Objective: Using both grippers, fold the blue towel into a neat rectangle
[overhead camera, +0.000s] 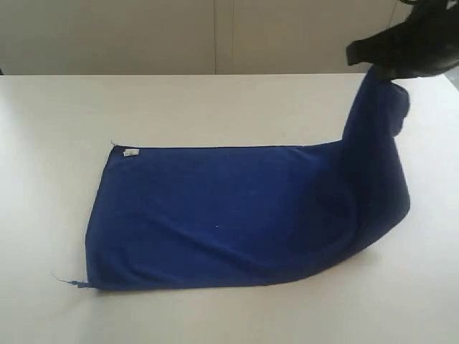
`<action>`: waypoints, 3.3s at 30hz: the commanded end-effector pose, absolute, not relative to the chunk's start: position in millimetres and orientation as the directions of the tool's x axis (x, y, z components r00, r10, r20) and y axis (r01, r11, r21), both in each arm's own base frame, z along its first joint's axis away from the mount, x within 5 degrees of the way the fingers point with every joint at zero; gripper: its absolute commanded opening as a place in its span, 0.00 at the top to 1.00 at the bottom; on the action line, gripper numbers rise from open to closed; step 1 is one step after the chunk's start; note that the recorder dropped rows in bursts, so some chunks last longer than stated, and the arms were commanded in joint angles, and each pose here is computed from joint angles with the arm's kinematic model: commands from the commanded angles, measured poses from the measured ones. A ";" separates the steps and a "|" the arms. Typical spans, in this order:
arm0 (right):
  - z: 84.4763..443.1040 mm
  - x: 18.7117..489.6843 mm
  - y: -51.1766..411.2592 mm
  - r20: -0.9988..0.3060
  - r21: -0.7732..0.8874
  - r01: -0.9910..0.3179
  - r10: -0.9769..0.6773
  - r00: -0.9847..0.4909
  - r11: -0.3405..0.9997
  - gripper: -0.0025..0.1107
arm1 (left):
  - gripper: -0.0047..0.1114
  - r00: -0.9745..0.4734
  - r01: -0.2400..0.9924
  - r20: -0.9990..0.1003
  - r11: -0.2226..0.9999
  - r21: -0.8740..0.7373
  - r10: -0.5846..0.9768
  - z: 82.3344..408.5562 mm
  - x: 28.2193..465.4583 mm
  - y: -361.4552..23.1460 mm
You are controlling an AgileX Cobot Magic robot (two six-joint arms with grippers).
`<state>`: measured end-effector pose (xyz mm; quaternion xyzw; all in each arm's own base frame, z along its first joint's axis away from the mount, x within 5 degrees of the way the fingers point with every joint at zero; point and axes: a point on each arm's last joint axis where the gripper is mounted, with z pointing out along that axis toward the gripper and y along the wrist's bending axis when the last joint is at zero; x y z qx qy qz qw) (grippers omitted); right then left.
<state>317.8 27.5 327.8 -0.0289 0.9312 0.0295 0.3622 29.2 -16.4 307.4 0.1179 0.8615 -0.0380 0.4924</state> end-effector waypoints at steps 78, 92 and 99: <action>130.2 444.5 160.1 -0.417 -0.163 -0.560 -0.571 -0.707 0.812 0.98 | 0.96 -0.490 0.245 -0.858 0.969 0.034 0.154 305.9 27.6 -17.6; 109.4 435.6 87.8 -0.106 -0.093 -0.276 -0.285 -0.953 0.957 0.98 | 0.96 -0.490 0.245 -0.858 0.969 0.034 0.154 305.9 27.6 -17.6; 112.3 410.7 75.0 0.182 -0.098 -0.227 -0.207 -0.961 0.969 0.98 | 0.96 -0.490 0.245 -0.858 0.969 0.034 0.154 305.9 27.6 -17.6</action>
